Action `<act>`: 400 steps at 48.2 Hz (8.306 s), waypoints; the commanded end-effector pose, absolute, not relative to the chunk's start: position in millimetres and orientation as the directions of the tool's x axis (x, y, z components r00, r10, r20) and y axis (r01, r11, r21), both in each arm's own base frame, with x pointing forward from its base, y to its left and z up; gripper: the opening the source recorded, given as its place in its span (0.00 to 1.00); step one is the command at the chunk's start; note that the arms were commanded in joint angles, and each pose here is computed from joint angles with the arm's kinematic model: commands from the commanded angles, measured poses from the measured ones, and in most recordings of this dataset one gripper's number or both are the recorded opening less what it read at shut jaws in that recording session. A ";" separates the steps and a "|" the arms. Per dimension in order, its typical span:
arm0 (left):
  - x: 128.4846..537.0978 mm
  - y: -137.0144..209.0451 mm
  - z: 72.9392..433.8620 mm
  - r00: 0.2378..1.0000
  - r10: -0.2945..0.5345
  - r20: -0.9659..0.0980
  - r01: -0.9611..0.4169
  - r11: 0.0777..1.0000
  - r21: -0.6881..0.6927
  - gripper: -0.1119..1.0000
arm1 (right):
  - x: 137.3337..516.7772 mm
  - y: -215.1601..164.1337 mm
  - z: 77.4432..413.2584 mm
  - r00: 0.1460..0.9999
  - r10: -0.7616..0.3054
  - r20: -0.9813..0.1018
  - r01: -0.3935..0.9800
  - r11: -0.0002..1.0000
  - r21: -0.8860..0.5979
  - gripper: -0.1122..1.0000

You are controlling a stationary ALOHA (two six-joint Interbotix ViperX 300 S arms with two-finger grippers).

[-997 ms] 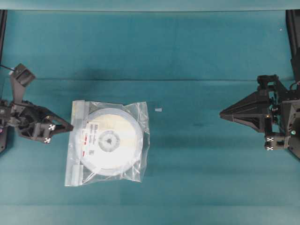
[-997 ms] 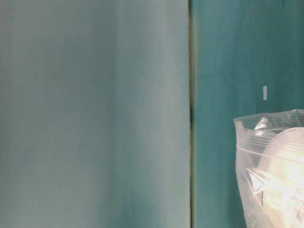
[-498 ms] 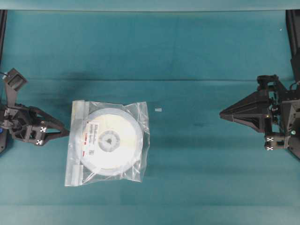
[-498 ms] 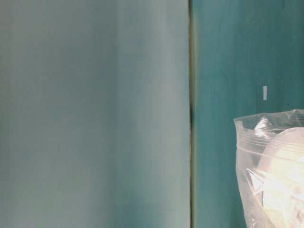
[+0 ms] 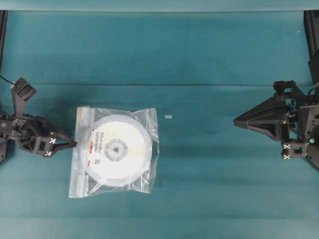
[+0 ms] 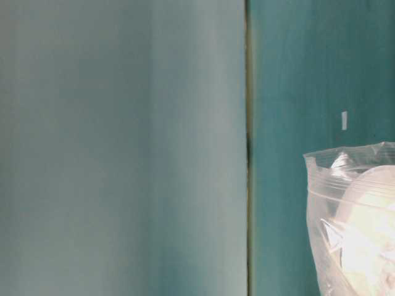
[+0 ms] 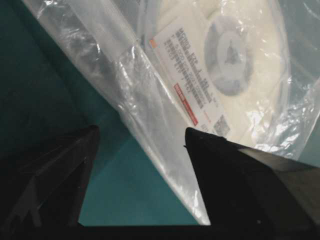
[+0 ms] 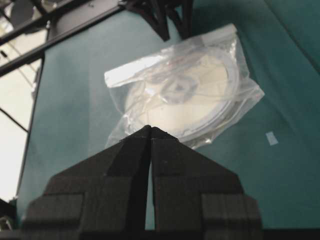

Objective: Take out the reel from the clear zip bag.

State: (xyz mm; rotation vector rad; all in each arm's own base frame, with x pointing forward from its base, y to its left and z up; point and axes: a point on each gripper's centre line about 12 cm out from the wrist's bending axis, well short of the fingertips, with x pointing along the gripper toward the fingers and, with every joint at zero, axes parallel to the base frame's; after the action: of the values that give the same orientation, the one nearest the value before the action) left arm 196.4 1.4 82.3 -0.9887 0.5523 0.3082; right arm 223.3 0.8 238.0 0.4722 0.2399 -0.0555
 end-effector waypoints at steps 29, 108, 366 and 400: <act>216.1 2.7 74.2 0.820 0.001 -0.572 -0.489 0.520 -0.700 0.82 | 227.5 1.8 244.9 0.975 0.006 -0.221 0.103 0.871 0.480 0.10; 219.8 12.9 77.1 0.784 0.038 -0.620 -0.555 0.491 -0.671 0.11 | 394.8 18.6 123.6 0.802 0.029 -0.597 0.512 0.483 0.711 0.85; 231.2 15.0 80.4 0.784 0.044 -0.619 -0.559 0.482 -0.674 0.11 | 202.6 -12.2 113.8 0.610 -0.032 -0.792 0.756 0.324 0.569 0.12; 231.3 14.6 80.7 0.785 0.043 -0.618 -0.565 0.459 -0.686 0.11 | 215.1 -4.1 127.4 0.644 -0.012 -0.765 0.688 0.446 0.572 0.94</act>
State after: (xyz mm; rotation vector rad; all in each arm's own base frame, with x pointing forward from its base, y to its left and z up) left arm 227.5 14.4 77.4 -1.0335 0.5914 0.4093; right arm 207.1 -4.4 117.6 1.0561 0.7951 -0.5252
